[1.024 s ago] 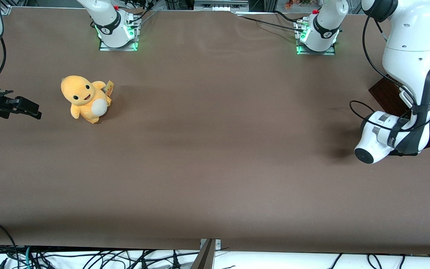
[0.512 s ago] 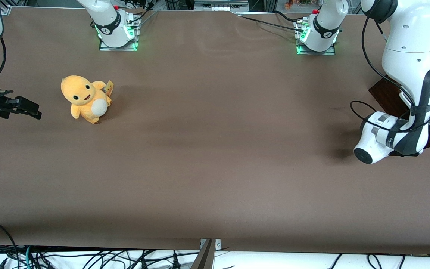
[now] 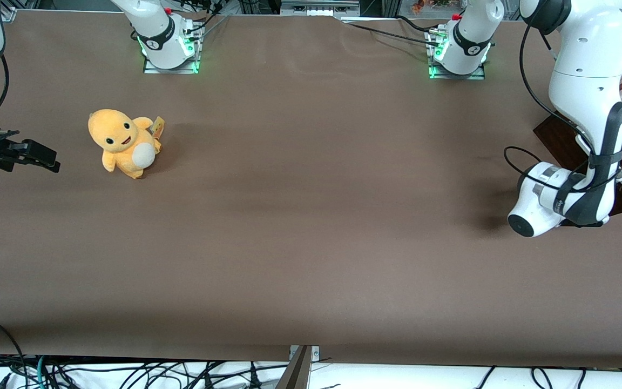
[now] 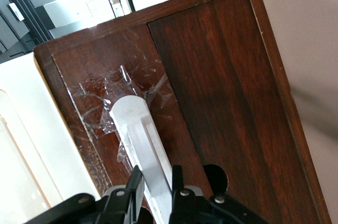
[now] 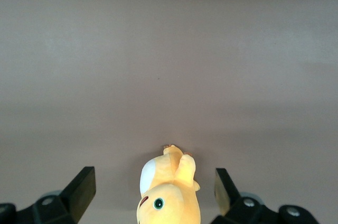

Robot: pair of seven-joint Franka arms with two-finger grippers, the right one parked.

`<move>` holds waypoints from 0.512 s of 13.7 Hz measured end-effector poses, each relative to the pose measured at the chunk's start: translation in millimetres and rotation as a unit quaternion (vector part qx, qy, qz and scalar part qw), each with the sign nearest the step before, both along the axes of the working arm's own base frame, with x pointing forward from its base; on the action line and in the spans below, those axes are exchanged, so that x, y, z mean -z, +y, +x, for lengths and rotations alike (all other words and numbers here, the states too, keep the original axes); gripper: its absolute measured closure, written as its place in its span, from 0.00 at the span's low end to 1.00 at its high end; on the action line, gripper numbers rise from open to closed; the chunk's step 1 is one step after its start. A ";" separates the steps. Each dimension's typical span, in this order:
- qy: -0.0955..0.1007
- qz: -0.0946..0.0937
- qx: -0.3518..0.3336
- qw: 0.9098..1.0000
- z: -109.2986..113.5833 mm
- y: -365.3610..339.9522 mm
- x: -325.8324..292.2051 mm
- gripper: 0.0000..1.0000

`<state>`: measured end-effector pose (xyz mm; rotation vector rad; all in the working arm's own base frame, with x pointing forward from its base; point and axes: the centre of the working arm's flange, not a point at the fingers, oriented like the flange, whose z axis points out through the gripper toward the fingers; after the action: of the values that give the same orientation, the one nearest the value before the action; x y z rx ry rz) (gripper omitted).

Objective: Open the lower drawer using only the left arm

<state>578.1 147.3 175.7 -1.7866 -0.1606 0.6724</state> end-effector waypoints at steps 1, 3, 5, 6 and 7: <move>0.000 0.001 0.002 1.000 0.7 -1.9 0.1 0.75; 0.000 0.003 0.004 1.000 4.1 -9.7 -1.1 0.75; -0.001 0.003 0.008 1.000 10.6 -25.5 -0.4 0.75; -0.002 0.002 0.012 1.000 14.3 -35.5 0.7 0.75; -0.002 0.003 0.014 1.000 16.9 -43.7 1.4 0.75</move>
<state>595.0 103.6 174.3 -1.7823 -0.1396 0.6465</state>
